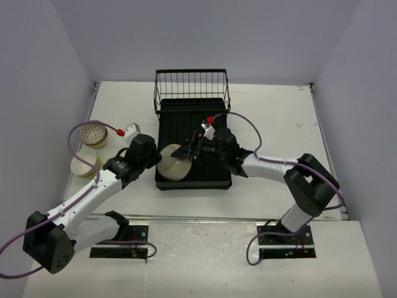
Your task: Unload the bowls from the dish rack
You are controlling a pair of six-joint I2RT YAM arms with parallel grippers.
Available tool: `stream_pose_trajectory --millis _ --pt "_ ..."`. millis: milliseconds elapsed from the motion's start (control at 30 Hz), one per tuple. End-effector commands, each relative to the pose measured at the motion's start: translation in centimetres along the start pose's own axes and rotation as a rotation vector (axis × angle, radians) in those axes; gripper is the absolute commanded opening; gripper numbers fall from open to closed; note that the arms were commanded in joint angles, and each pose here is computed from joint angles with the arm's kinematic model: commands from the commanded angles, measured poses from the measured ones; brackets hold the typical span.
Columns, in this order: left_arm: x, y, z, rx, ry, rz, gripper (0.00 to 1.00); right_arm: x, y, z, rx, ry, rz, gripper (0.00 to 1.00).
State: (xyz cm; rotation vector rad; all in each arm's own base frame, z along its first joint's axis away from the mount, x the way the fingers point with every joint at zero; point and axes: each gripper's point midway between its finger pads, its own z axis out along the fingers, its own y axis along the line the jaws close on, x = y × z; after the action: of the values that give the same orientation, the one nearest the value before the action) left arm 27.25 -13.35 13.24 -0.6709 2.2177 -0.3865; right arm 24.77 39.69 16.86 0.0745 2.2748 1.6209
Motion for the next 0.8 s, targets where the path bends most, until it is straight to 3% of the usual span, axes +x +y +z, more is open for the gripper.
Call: stream_pose_trajectory --millis 0,333,767 --pt "1.2 -0.7 -0.4 0.036 0.07 0.014 0.23 0.3 4.7 -0.4 -0.204 0.007 -0.026 0.87" --pt "1.2 -0.8 -0.4 0.037 0.072 0.017 0.23 1.1 5.7 -1.7 -0.35 -0.021 0.038 0.79" --pt "1.1 -0.8 -0.6 0.038 0.073 0.019 0.23 1.1 5.9 -2.3 -0.478 -0.031 0.195 0.56"
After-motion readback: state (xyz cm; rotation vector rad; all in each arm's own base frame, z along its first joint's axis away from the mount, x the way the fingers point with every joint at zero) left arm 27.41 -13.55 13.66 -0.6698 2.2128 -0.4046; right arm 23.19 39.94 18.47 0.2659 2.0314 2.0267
